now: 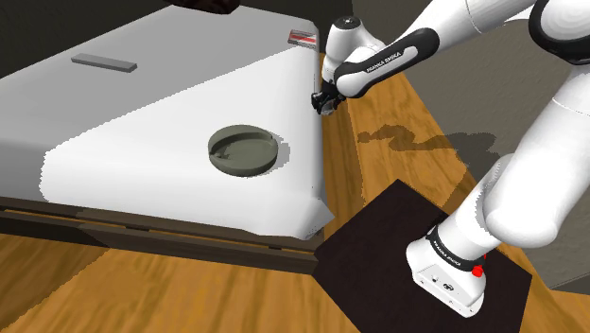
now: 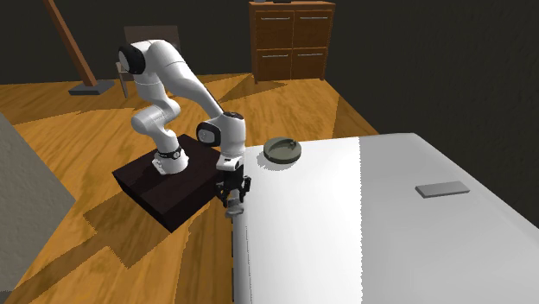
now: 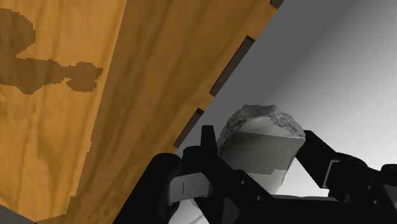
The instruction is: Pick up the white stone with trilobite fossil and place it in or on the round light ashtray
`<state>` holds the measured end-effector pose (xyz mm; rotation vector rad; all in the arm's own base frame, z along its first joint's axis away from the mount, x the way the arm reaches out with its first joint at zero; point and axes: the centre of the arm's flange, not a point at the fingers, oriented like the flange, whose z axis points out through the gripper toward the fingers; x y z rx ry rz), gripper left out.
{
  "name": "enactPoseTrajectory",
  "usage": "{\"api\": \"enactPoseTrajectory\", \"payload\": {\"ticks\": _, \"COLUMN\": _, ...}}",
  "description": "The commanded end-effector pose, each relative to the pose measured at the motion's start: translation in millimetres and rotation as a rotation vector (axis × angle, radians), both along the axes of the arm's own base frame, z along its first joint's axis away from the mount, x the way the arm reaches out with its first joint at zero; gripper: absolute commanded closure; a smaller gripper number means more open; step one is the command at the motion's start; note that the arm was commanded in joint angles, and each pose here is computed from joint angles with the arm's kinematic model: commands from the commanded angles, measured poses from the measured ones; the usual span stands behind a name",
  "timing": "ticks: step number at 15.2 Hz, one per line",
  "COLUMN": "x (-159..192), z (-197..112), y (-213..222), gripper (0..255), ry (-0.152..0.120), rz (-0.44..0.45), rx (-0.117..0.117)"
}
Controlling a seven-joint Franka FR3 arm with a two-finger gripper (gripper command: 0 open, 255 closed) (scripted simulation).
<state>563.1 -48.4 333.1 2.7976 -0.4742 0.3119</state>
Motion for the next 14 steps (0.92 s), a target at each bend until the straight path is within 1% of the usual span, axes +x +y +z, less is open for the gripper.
{"api": "enactPoseTrajectory", "payload": {"ticks": 1, "x": -1, "z": -2, "y": -1, "gripper": 255, "ry": 0.005, "rz": -0.003, "rx": -0.001}}
{"api": "enactPoseTrajectory", "payload": {"ticks": 9, "x": -1, "z": -2, "y": -1, "gripper": 255, "ry": 0.005, "rz": -0.003, "rx": -0.001}}
{"api": "enactPoseTrajectory", "payload": {"ticks": 14, "x": -1, "z": 24, "y": -1, "gripper": 255, "ry": 0.005, "rz": -0.003, "rx": -0.001}}
